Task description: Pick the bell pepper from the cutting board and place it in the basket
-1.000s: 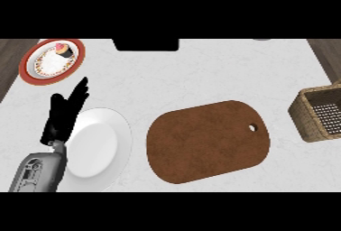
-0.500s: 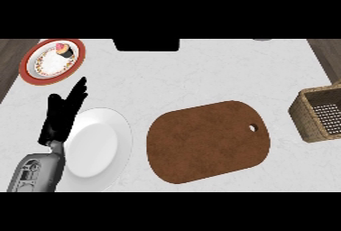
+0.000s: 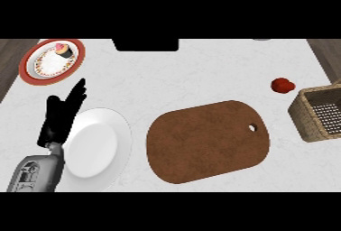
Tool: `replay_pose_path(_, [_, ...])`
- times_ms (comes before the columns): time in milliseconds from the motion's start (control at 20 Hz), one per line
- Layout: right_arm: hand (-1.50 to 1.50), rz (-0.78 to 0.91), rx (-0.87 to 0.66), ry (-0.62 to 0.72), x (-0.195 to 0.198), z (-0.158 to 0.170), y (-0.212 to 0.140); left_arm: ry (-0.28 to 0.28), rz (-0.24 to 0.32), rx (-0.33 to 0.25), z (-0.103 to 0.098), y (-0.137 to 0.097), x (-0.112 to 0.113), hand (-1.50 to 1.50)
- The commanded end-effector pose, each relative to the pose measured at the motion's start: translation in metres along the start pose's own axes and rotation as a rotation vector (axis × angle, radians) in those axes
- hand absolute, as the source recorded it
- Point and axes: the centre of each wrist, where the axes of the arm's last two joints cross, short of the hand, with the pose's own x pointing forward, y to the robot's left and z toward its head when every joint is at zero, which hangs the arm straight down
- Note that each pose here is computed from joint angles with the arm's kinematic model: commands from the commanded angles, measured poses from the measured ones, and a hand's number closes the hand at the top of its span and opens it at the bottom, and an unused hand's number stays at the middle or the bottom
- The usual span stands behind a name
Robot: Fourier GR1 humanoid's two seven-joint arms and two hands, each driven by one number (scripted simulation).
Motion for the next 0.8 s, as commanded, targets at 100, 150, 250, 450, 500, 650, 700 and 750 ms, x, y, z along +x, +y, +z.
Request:
replay_pose_path(100, [-1.50, -0.135, -0.224, 0.046, -0.023, 0.002, -0.027, 0.001, -0.002, -0.006, -0.007, 0.001, -0.005, 0.00])
replay_pose_path(150, [-1.50, -0.108, -0.230, 0.067, -0.043, 0.014, -0.041, 0.009, -0.004, 0.000, 0.007, -0.008, -0.003, 0.00])
replay_pose_path(250, [-1.50, -0.169, -0.255, 0.126, -0.031, 0.012, -0.058, -0.010, 0.003, -0.001, 0.002, 0.003, -0.006, 0.00])
replay_pose_path(450, [-1.50, -0.210, -0.306, 0.179, -0.072, 0.036, -0.102, -0.007, -0.009, 0.021, -0.007, -0.008, 0.005, 0.00])
replay_pose_path(500, [-1.50, -0.231, -0.283, 0.197, -0.094, 0.045, -0.109, -0.012, -0.014, 0.008, -0.002, 0.002, 0.002, 0.00])
replay_pose_path(650, [-1.50, -0.229, -0.272, 0.217, -0.123, 0.065, -0.135, 0.011, -0.005, 0.036, -0.008, -0.007, 0.019, 0.00])
replay_pose_path(700, [-1.50, -0.233, -0.279, 0.202, -0.128, 0.074, -0.150, 0.000, -0.019, 0.011, 0.005, -0.012, 0.001, 0.00])
replay_pose_path(750, [-1.50, -0.266, -0.303, 0.207, -0.136, 0.079, -0.158, 0.000, 0.012, 0.013, -0.008, -0.002, 0.000, 0.00])
